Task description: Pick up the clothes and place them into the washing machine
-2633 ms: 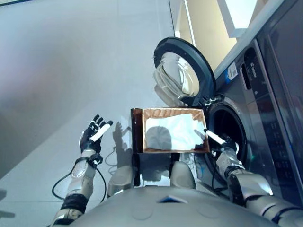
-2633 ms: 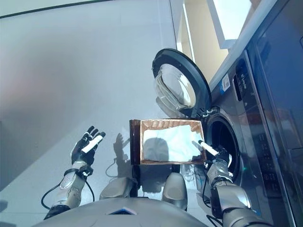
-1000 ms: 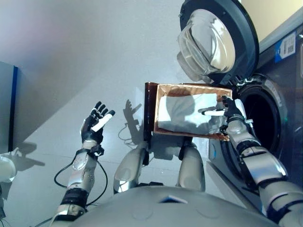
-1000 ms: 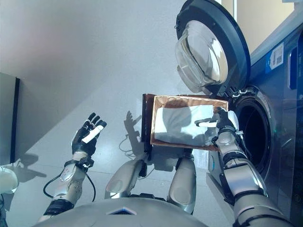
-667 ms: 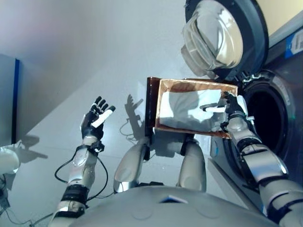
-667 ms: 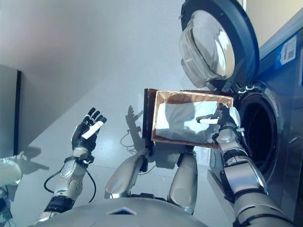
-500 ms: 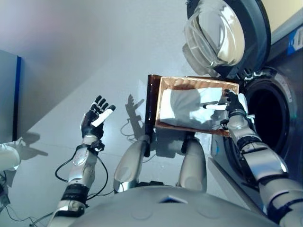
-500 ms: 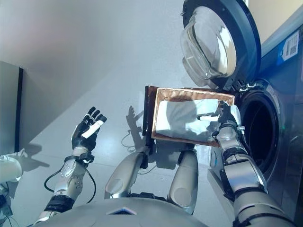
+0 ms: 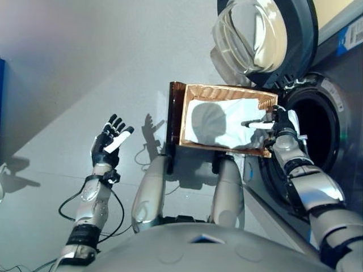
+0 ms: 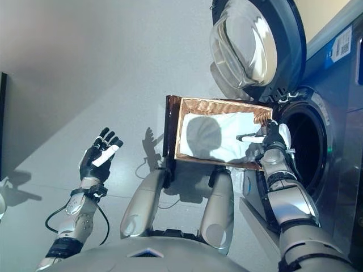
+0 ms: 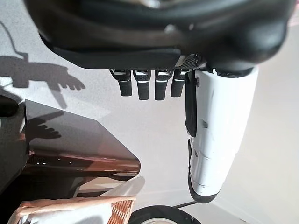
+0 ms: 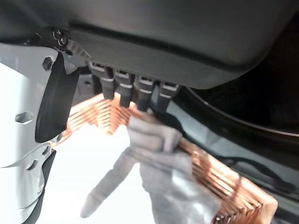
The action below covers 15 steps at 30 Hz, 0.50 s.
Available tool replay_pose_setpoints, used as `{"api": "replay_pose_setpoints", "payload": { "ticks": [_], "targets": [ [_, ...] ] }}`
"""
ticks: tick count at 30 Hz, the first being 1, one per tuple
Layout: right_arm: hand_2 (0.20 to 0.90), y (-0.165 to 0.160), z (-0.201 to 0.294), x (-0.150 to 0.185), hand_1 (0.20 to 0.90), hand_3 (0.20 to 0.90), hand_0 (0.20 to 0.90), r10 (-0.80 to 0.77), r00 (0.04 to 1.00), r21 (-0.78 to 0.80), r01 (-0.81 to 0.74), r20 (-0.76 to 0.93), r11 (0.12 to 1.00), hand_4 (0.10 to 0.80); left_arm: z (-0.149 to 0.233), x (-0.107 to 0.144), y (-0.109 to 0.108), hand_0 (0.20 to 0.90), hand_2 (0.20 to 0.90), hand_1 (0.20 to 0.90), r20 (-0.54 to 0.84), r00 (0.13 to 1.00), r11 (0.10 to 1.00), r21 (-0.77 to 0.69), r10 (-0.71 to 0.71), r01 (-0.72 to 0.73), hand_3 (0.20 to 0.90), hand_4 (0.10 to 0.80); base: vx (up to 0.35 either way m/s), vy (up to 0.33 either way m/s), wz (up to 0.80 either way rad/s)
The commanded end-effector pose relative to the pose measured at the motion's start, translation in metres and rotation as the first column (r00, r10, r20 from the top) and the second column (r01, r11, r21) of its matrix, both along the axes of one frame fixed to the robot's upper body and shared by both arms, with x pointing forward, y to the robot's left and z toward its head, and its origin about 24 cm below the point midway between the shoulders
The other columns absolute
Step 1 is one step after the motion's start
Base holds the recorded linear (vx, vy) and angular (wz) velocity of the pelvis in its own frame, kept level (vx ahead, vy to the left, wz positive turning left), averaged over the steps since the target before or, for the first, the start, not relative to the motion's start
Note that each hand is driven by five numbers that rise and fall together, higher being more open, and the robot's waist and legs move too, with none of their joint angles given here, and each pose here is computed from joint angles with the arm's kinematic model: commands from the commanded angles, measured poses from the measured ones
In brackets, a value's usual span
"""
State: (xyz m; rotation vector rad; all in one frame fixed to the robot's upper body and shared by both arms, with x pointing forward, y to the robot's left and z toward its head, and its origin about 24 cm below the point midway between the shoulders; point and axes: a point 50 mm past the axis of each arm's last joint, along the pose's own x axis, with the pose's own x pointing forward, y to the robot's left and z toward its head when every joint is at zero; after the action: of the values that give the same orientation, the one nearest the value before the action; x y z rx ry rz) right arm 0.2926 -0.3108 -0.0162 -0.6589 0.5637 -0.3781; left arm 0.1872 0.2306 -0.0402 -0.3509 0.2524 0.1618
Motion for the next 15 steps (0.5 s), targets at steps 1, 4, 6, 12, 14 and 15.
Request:
{"api": "replay_pose_setpoints", "payload": {
  "ticks": [1,4,6,12,14,15],
  "targets": [
    [0.9,-0.017,0.02,0.005,0.9,0.9,0.9,-0.063,0.993,-0.031,0.067,0.102,0.997,0.8,0.027,-0.007,0.019,0.9,0.9,0.9,0.126,0.992,0.998,0.066,0.006,-0.014,0.9,0.8,0.0,0.0,0.0],
    [0.9,-0.013,0.025,0.01,0.9,0.9,0.9,-0.031,0.991,-0.029,0.035,0.13,0.999,0.8,0.028,-0.008,0.023,0.9,0.9,0.9,0.128,0.992,0.997,0.075,0.016,-0.026,0.9,0.8,-0.012,0.0,0.0],
    [0.9,-0.013,0.028,0.012,0.9,0.9,0.9,-0.018,0.989,-0.036,0.024,0.144,0.999,0.8,0.029,-0.009,0.025,0.9,0.9,0.9,0.127,0.992,0.996,0.078,0.024,-0.034,0.9,0.8,-0.017,-0.002,-0.03],
    [0.9,-0.022,0.04,0.016,0.9,0.9,0.9,-0.011,0.988,-0.071,0.022,0.157,0.997,0.8,0.03,-0.014,0.028,0.9,0.9,0.9,0.127,0.992,0.996,0.081,0.017,-0.028,0.9,0.8,-0.016,0.002,0.02],
    [0.9,-0.026,0.044,0.016,0.9,0.9,0.9,-0.011,0.988,-0.078,0.024,0.156,0.997,0.8,0.034,-0.015,0.029,0.9,0.9,0.9,0.141,0.99,0.996,0.083,0.006,-0.018,0.9,0.8,-0.031,0.004,0.04],
    [0.9,-0.026,0.044,0.016,0.9,0.9,0.9,-0.011,0.988,-0.078,0.024,0.156,0.997,0.8,0.034,-0.015,0.029,0.9,0.9,0.9,0.141,0.99,0.996,0.083,0.006,-0.018,0.9,0.8,-0.026,0.003,0.04]
  ]
}}
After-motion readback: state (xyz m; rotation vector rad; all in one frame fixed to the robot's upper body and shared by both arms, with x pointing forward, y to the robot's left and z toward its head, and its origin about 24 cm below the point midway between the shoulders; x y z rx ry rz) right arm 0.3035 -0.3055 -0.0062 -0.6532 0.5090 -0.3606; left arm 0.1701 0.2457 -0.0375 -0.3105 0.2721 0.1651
